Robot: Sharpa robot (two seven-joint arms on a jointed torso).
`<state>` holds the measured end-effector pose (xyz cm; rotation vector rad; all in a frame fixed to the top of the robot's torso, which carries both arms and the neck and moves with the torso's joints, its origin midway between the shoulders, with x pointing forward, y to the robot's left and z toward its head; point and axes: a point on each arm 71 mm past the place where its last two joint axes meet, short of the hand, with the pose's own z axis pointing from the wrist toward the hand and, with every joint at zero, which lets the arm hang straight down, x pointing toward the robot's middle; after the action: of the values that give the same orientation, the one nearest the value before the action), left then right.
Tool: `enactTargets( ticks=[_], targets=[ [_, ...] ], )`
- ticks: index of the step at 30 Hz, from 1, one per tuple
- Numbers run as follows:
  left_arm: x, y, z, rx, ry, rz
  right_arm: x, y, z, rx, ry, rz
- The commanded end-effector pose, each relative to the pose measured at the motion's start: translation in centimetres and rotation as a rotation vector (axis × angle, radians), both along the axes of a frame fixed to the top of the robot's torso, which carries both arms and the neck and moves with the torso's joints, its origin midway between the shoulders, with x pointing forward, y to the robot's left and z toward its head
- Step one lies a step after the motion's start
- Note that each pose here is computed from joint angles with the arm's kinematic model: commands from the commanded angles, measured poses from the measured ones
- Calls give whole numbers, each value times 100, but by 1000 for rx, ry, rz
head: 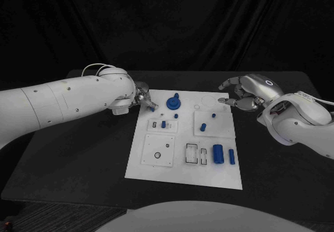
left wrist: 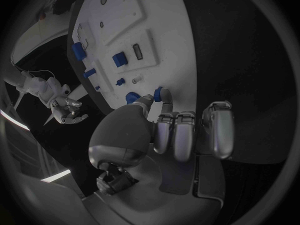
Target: Assemble the parts on the task board
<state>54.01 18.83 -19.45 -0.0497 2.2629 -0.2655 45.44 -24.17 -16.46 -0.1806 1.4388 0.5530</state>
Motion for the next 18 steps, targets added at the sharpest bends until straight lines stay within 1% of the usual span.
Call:
enactTargets(
  ticks=[1,18],
  targets=[
    [-9,-26,-9,-14,4,-15,0,-8,-19,-4,9,-13],
    [-9,-5,-10,-19,1,-15,-1,-10,-30,-6,14,-17]
  ],
)
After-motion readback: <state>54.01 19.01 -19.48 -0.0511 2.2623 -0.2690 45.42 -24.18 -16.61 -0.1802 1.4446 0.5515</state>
